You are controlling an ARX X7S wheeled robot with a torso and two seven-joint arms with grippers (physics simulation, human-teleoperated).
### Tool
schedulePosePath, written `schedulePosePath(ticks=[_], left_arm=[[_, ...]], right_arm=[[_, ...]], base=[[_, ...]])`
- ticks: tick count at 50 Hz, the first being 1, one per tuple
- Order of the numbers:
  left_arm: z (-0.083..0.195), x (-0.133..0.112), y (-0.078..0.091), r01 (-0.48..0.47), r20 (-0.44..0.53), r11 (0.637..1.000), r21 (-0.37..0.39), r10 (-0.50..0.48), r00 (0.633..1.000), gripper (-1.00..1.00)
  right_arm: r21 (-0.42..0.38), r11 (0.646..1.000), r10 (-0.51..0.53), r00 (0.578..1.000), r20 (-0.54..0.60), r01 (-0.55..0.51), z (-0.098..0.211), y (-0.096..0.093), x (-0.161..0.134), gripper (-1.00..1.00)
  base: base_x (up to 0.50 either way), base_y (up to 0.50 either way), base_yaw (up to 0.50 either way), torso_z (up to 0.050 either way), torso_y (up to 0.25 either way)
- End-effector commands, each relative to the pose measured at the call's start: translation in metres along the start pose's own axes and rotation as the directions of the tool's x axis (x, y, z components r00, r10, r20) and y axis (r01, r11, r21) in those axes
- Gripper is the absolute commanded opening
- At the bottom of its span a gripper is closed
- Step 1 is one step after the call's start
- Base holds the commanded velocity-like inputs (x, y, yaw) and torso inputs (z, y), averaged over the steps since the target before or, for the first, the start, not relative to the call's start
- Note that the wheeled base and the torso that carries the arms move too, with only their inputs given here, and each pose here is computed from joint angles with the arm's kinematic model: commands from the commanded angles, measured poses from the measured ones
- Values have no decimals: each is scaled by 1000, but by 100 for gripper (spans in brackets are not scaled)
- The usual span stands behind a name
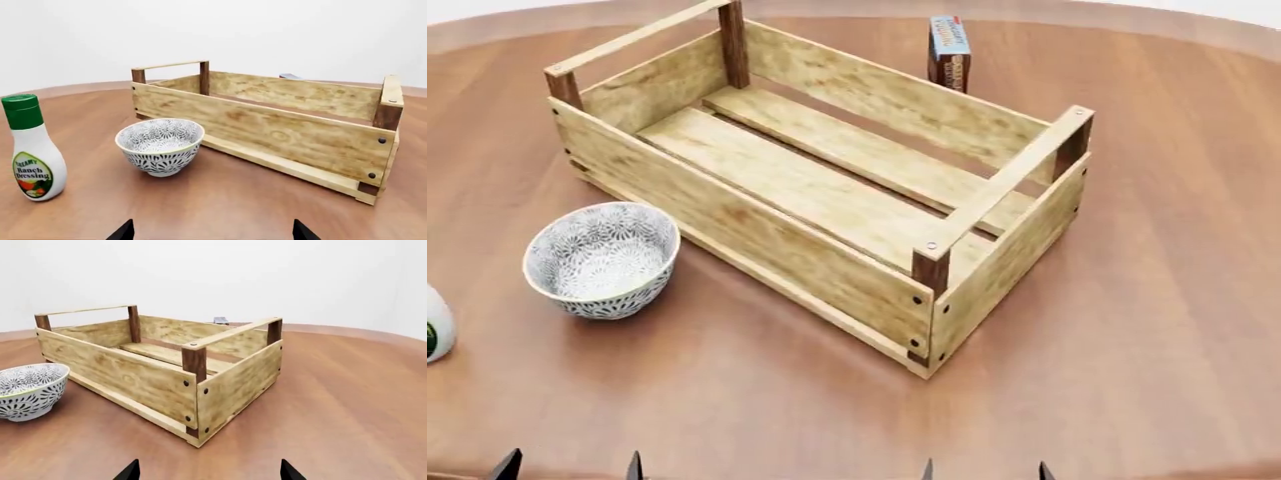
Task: Pick up the salad dressing and put it in the tray.
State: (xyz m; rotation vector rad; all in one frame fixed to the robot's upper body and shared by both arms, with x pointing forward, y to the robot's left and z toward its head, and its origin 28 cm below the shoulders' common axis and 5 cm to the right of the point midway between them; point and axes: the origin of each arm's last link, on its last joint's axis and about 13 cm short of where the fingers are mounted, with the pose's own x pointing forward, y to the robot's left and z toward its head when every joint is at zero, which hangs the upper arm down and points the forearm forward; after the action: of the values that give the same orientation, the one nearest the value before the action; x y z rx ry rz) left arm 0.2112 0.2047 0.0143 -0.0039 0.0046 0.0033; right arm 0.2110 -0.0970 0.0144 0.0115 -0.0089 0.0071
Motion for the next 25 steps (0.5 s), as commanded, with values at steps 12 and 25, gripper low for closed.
schedulePosePath(ticks=[12,25], left_arm=[[-1,-1,1,-6,-4,1000,1,6,1000,100],[-1,-1,1,-4,0,1000,4,4,1000,100]], right_arm=[[4,1000,3,1000,2,-3,-1,1,-1,100],[5,1000,0,1000,3,0,-1,1,-1,100]], base=[[0,500,0,0,0],[0,500,0,0,0]])
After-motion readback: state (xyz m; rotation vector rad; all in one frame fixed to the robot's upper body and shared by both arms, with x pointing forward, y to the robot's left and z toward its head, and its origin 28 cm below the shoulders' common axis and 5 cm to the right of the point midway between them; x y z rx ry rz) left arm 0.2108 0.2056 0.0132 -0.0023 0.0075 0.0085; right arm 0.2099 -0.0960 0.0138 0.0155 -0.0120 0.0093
